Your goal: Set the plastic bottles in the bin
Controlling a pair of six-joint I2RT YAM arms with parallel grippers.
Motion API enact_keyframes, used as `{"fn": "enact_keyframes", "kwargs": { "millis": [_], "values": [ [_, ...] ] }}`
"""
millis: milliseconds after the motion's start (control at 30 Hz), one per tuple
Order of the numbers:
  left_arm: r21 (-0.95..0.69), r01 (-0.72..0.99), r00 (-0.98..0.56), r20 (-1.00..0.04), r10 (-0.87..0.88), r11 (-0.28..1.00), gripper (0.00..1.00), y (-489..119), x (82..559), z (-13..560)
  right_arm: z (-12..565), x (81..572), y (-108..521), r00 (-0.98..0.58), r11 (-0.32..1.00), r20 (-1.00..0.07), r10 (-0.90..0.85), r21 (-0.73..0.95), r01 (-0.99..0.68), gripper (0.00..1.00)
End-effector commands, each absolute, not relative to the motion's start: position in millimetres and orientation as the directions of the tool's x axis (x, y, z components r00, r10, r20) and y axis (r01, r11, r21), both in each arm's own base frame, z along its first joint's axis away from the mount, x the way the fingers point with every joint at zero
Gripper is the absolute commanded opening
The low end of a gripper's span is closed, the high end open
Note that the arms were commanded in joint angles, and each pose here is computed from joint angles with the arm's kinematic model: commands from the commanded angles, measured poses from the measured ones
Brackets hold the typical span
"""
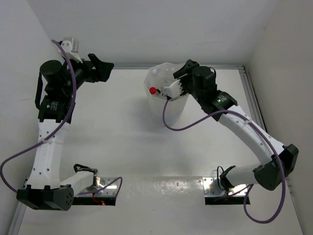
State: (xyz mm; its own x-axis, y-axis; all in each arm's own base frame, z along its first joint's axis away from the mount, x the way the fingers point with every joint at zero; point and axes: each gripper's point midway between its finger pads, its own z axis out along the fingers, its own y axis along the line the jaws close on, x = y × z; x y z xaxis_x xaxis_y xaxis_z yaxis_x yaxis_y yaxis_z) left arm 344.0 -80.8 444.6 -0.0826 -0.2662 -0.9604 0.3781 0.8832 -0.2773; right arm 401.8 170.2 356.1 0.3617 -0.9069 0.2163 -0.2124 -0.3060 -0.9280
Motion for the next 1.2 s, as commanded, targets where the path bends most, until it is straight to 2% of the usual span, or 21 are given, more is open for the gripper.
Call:
{"fn": "enact_keyframes", "kwargs": {
  "millis": [0,133,267,300,567,700,733,767,800,867,900,933,967,1033,1067,1133,1167],
  "values": [
    [-0.229,0.392,0.000,-0.969,-0.249,0.891,1.00,-77,333,465,388,411,184,0.363,-0.242,0.189,-0.913,-0.964,-0.107,0.53],
    [-0.232,0.383,-0.004,-0.968,-0.250,0.894,1.00,-75,330,460,379,408,191,0.382,-0.251,0.191,-0.904,-0.961,-0.113,0.67],
    [-0.222,0.374,0.003,-0.971,-0.240,0.900,1.00,-72,331,460,384,402,197,0.421,-0.253,0.195,-0.886,-0.963,-0.088,0.71],
    [-0.222,0.374,0.003,-0.971,-0.240,0.900,1.00,-72,331,460,389,402,198,0.421,-0.246,0.193,-0.886,-0.966,-0.075,0.75],
    [-0.225,0.372,-0.006,-0.971,-0.240,0.900,1.00,-72,332,456,428,407,179,0.366,-0.212,0.215,-0.906,-0.976,0.047,0.76],
    [-0.234,0.372,-0.010,-0.969,-0.248,0.898,1.00,-72,332,456,485,421,157,0.284,-0.091,0.138,-0.949,-0.981,0.171,0.76],
    [-0.234,0.372,-0.010,-0.969,-0.248,0.898,1.00,-72,332,456,511,420,144,0.252,-0.001,0.056,-0.966,-0.977,0.213,0.76],
    [-0.234,0.364,-0.007,-0.969,-0.248,0.902,1.00,-69,333,456,515,428,136,0.224,0.025,0.025,-0.974,-0.976,0.217,0.76],
    [-0.239,0.361,-0.019,-0.968,-0.249,0.901,1.00,-69,337,452,554,419,126,0.224,0.125,-0.062,-0.973,-0.952,0.278,0.76],
    [-0.259,0.338,-0.069,-0.966,-0.251,0.905,1.00,-67,342,441,547,427,111,0.176,0.233,-0.197,-0.964,-0.947,0.219,0.76],
    [-0.248,0.336,-0.074,-0.969,-0.237,0.908,1.00,-67,344,444,563,420,104,0.196,0.357,-0.317,-0.928,-0.907,0.222,0.77],
    [-0.251,0.326,-0.115,-0.967,-0.225,0.911,1.00,-66,353,433,552,416,94,0.150,0.370,-0.350,-0.925,-0.918,0.143,0.77],
    [-0.243,0.335,-0.140,-0.968,-0.207,0.910,1.00,-68,355,429,546,414,92,0.154,0.508,-0.490,-0.858,-0.855,0.107,0.77],
    [-0.219,0.349,-0.189,-0.969,-0.160,0.911,1.00,-69,357,415,529,402,79,0.097,0.554,-0.548,-0.831,-0.832,0.040,0.78],
    [-0.211,0.348,-0.203,-0.968,-0.147,0.913,1.00,-69,359,412,510,404,81,0.069,0.645,-0.644,-0.762,-0.764,0.000,0.78],
    [-0.207,0.321,-0.231,-0.963,-0.136,0.924,1.00,-64,363,401,490,392,67,-0.002,0.697,-0.697,-0.717,-0.716,-0.042,0.78],
    [-0.204,0.319,-0.250,-0.960,-0.125,0.926,1.00,-64,363,393,469,386,68,-0.051,0.792,-0.791,-0.610,-0.606,-0.082,0.78]
  ]
}}
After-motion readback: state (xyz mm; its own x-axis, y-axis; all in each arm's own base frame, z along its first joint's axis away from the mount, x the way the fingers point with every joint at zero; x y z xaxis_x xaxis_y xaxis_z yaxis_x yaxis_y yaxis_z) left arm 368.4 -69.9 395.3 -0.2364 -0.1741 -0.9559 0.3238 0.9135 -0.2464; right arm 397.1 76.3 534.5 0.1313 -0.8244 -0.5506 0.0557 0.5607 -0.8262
